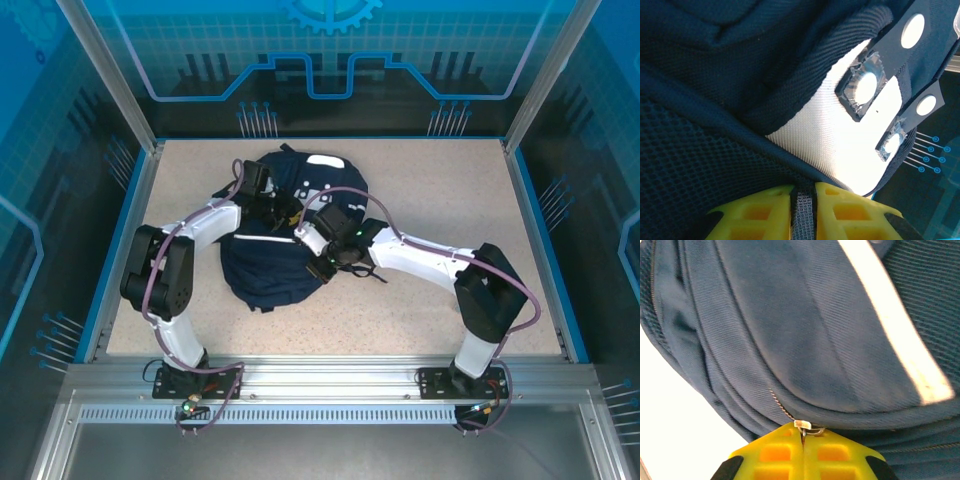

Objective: Pack the student bag
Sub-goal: Unzip the student bag at the top-center of the table.

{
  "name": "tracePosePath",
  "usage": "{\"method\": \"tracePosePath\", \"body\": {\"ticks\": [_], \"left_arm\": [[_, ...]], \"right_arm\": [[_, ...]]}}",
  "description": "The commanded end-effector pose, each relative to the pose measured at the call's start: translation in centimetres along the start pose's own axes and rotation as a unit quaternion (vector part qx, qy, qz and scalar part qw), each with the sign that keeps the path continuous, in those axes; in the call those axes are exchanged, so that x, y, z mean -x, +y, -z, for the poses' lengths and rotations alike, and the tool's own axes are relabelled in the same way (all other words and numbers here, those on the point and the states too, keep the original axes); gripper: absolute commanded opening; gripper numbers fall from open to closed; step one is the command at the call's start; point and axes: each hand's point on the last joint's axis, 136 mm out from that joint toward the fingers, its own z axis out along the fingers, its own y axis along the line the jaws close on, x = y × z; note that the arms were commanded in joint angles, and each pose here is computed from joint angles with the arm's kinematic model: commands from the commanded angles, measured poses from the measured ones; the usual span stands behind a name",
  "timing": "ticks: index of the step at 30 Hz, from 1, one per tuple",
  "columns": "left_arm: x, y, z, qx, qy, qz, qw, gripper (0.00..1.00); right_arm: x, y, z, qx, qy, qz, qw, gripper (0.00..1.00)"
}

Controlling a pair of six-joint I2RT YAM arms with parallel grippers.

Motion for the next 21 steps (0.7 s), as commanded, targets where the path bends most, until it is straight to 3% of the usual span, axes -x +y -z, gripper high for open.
{"method": "tracePosePath", "body": {"ticks": [1,5,8,12,14,21], "left_arm": [[0.8,5.2,-2.7,0.073,-0.033,0.055,0.995,0.18],[0.9,4.1,-2.1,0.058,-0.034,0.042,0.997,0.20],[0.7,2.0,-0.6,0.035,-0.032,0.014,0.999,0.29],[-0.2,-0.9,2.4,0.015,-0.026,-0.034,0.999,0.56],[-0.7,-1.4,4.1,0.018,-0.033,-0.054,0.998,0.62],[-4.0,1.0,8.1,0.051,-0.039,-0.110,0.992,0.69]], "right_arm": [[-0.5,3.3,0.1,0.036,0.006,0.003,0.999,0.01],[0.3,2.8,1.4,0.028,0.001,-0.038,0.999,0.06],[0.9,2.0,3.4,0.028,-0.020,-0.081,0.996,0.25],[1.1,1.6,5.9,0.058,-0.045,-0.149,0.986,0.54],[1.3,0.8,6.9,0.055,-0.058,-0.189,0.979,0.62],[1.8,-3.0,8.6,0.046,-0.091,-0.350,0.931,0.68]]}}
